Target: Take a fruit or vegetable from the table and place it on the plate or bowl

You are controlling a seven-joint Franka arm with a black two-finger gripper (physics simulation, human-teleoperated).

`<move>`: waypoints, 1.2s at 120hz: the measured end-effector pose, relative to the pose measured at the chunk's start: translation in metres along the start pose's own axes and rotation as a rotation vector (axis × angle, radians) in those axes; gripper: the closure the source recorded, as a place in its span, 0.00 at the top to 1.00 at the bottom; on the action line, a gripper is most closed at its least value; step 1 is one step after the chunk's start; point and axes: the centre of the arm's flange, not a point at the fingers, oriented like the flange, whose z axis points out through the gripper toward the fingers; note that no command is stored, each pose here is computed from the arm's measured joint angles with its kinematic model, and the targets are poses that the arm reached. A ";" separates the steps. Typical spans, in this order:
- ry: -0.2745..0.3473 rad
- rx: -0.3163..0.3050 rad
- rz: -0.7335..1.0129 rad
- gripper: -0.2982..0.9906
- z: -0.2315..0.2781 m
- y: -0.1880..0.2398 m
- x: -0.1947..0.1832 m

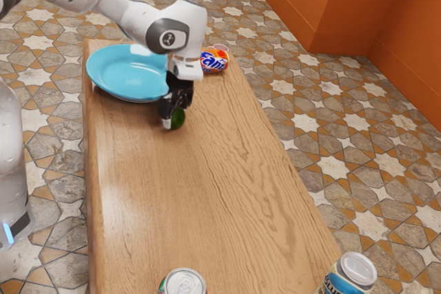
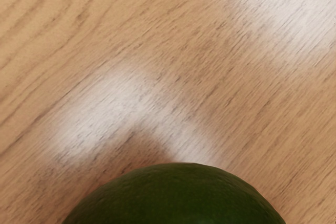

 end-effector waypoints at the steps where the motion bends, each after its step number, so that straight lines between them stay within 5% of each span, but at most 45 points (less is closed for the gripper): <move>1: 0.009 0.009 0.003 0.53 -0.005 0.001 0.001; 23: 0.166 0.194 0.029 0.53 -0.107 0.022 0.000; 43: 0.243 0.313 -0.106 0.53 -0.166 0.035 -0.076; 61: 0.235 0.304 -0.249 0.52 -0.156 0.045 -0.142; 92: 0.210 0.236 -0.375 0.51 -0.118 0.052 -0.192; 115: 0.194 0.199 -0.407 0.52 -0.105 0.031 -0.197; 135: 0.205 0.233 -0.416 0.51 -0.111 0.021 -0.198; 144: 0.217 0.239 -0.417 0.62 -0.113 0.021 -0.197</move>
